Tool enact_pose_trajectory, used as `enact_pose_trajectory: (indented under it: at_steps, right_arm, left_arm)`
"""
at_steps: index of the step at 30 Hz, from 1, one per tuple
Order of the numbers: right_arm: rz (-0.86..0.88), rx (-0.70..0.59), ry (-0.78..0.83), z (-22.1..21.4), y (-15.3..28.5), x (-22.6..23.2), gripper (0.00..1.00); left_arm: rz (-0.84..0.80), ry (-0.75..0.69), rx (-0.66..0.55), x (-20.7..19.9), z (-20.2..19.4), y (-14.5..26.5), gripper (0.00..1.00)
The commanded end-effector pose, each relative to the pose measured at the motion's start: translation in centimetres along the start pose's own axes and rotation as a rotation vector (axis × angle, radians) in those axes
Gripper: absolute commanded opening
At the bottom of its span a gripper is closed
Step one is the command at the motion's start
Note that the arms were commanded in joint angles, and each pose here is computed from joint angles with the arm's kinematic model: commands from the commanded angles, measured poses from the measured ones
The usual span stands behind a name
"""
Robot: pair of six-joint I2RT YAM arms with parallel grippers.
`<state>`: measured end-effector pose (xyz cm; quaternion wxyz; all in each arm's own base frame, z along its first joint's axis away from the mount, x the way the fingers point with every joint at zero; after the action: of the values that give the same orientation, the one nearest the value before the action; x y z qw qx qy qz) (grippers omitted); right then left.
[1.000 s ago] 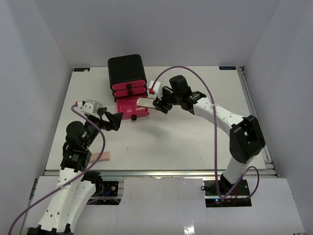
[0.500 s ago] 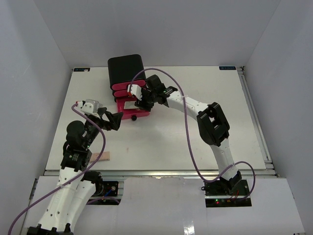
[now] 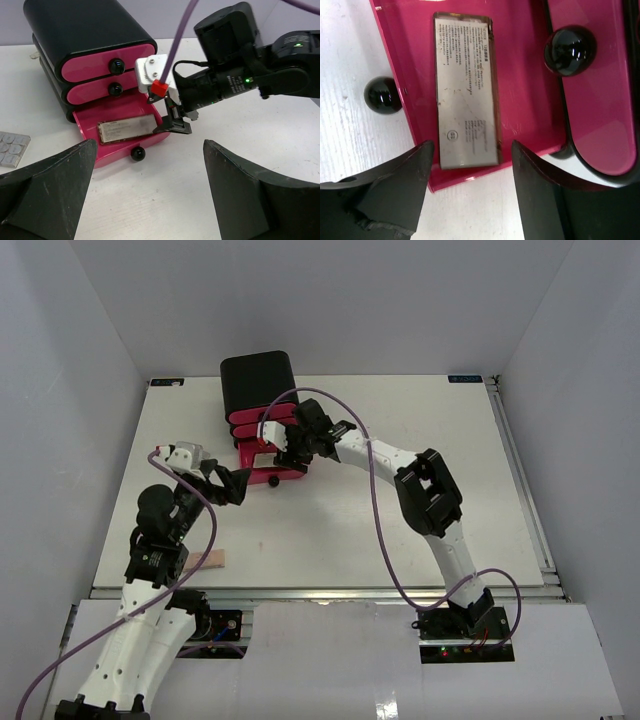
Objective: Organize the makeup
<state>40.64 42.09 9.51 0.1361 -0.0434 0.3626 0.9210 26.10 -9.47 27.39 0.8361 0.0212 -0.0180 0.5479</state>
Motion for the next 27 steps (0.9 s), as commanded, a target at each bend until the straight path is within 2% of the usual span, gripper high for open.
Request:
enact_pose_trajectory:
  at_steps: [1, 4, 6, 9, 14, 16, 17, 19, 21, 23, 26, 27]
  right_arm:
    - [-0.073, -0.150, 0.021, 6.1, 7.4, -1.2, 0.76]
    - [-0.041, -0.193, -0.027, 6.7, 10.9, -0.4, 0.85]
    - [0.007, -0.220, -0.052, 6.6, 13.3, 0.8, 0.88]
    - [0.166, -0.299, -0.094, 6.5, 17.6, 4.2, 0.93]
    - [0.357, -0.377, -0.161, 4.1, 22.6, 9.8, 0.94]
    - [0.402, -0.357, -0.207, 2.0, 22.5, 11.4, 0.94]
    - [0.422, -0.365, -0.216, 0.9, 23.0, 12.4, 0.95]
    - [0.393, -0.400, -0.215, -0.8, 23.9, 12.7, 0.96]
    - [0.282, -0.477, -0.234, -1.2, 25.8, 10.9, 0.90]
    - [0.238, -0.515, -0.279, -1.7, 26.9, 9.5, 0.90]
    - [0.203, -0.518, -0.344, -2.2, 27.2, 8.9, 0.90]
    - [0.193, -0.519, -0.352, -2.2, 27.1, 8.8, 0.90]
  left_arm:
    - [0.026, 0.008, 0.029, 0.5, -0.8, -0.3, 0.98]
    - [0.030, 0.026, 0.053, 0.6, -1.3, -0.6, 0.98]
    - [0.038, 0.041, 0.074, 0.8, -1.8, -0.8, 0.98]
    - [0.076, 0.092, 0.137, 1.3, -3.1, -1.4, 0.98]
    - [0.105, 0.249, 0.336, 1.7, -7.1, -3.1, 0.98]
    - [0.096, 0.341, 0.409, 1.1, -8.6, -3.5, 0.98]
    - [0.115, 0.430, 0.458, 0.8, -9.4, -3.5, 0.98]
    - [0.228, 0.602, 0.554, 1.1, -11.0, -2.9, 0.98]
    - [0.422, 0.793, 0.675, 1.5, -12.9, -1.2, 0.98]
    - [0.585, 0.952, 0.820, 0.9, -15.0, 1.3, 0.98]
    - [0.767, 1.097, 0.977, -0.4, -17.4, 5.1, 0.98]
    - [0.835, 1.133, 0.994, -0.6, -18.0, 6.4, 0.98]
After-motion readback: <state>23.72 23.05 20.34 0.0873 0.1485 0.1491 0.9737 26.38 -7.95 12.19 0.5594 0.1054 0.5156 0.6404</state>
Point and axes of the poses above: each gripper's point midway between its finger pads, its own y axis back along the fingers, its own x axis along the line the jaws close on, z = x × y, the point moved 1 cm from there along y, back along the fingers, and after that the axes turned 14 degrees about -y, right-handed, at the moved point
